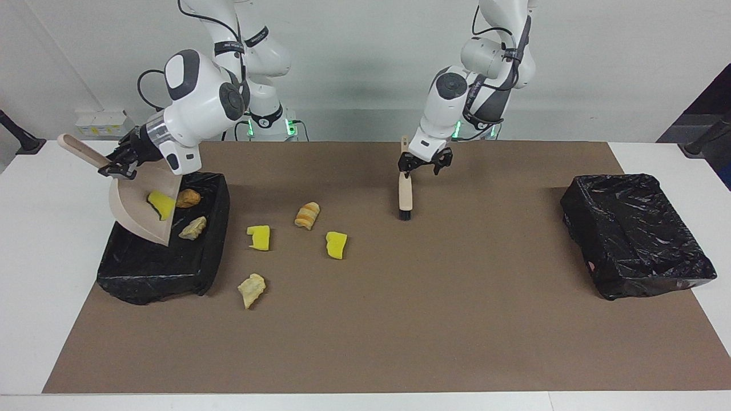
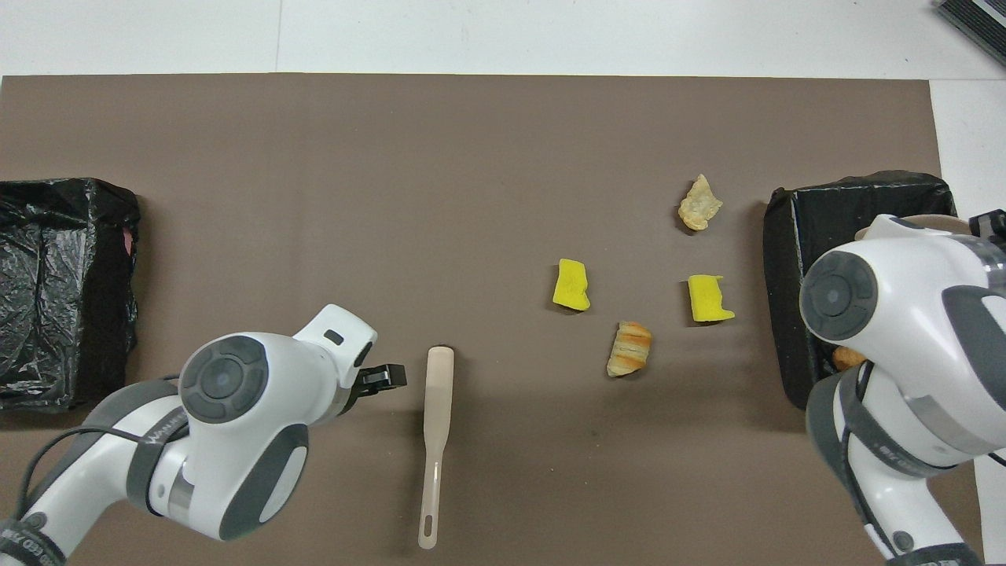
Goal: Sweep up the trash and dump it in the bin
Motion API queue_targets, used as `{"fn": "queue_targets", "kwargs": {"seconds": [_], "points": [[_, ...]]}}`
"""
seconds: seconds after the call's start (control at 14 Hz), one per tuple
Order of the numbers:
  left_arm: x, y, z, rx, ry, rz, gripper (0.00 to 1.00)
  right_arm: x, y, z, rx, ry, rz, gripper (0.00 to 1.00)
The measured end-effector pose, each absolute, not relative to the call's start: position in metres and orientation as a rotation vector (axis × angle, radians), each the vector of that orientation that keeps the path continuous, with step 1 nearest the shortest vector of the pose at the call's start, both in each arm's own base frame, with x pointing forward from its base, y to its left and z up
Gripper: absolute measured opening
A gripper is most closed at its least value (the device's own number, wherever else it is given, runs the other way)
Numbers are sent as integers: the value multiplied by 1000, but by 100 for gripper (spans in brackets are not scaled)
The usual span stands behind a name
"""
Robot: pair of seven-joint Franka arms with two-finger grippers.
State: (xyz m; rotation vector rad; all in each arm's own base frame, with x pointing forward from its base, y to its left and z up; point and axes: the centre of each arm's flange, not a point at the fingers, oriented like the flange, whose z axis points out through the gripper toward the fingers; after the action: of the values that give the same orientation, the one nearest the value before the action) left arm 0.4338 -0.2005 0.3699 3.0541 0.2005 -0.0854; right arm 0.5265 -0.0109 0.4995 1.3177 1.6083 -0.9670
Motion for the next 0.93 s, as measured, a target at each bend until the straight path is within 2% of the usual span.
{"fn": "queue_targets", "kwargs": {"seconds": [0.57,0.93], "points": [[474,-74,370,3049,63,-68,100,535,-16,517,1148,1586,-1043,32],[497,4,432,3028,-36,-103,100,547,-10,545,1382,1571,-874,32]]}}
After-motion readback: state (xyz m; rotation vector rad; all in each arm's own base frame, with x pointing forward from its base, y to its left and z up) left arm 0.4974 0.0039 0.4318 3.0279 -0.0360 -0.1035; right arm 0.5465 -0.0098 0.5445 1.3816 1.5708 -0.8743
